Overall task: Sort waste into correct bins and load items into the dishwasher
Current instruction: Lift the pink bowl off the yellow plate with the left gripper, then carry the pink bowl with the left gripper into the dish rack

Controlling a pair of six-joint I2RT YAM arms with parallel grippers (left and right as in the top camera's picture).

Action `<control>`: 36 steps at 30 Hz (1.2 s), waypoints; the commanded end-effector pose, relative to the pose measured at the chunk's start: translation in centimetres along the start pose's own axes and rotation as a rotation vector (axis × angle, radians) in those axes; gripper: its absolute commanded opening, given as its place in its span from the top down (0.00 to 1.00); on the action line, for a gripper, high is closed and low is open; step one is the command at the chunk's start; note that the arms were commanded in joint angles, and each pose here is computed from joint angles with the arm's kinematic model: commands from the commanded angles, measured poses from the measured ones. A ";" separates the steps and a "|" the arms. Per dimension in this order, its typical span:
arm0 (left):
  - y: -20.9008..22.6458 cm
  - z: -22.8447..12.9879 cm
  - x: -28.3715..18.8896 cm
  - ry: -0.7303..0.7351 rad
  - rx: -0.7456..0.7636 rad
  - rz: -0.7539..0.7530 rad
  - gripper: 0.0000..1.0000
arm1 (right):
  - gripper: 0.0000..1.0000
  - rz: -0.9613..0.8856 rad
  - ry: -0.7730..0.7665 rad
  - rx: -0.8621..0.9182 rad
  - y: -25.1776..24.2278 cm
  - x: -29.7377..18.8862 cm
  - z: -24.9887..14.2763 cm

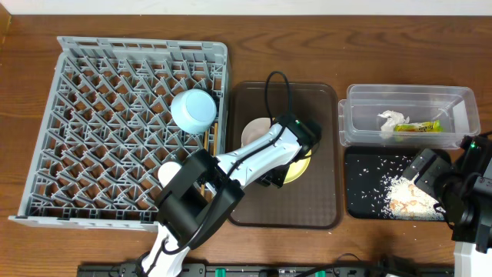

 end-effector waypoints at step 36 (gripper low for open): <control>-3.8 4.3 -1.3 -0.330 -0.102 -0.201 0.91 | 0.01 -0.004 -0.016 0.010 -0.1 -0.4 0.2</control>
Point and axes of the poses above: each gripper's point midway between its finger pads, its own x axis out along the fingers, its own y axis along the line the jaws close on, z = x × y, the point moved 9 cm from there along -x, back along the fingers, and after that the axes turned 12 degrees about -x, right-handed, at the moved point
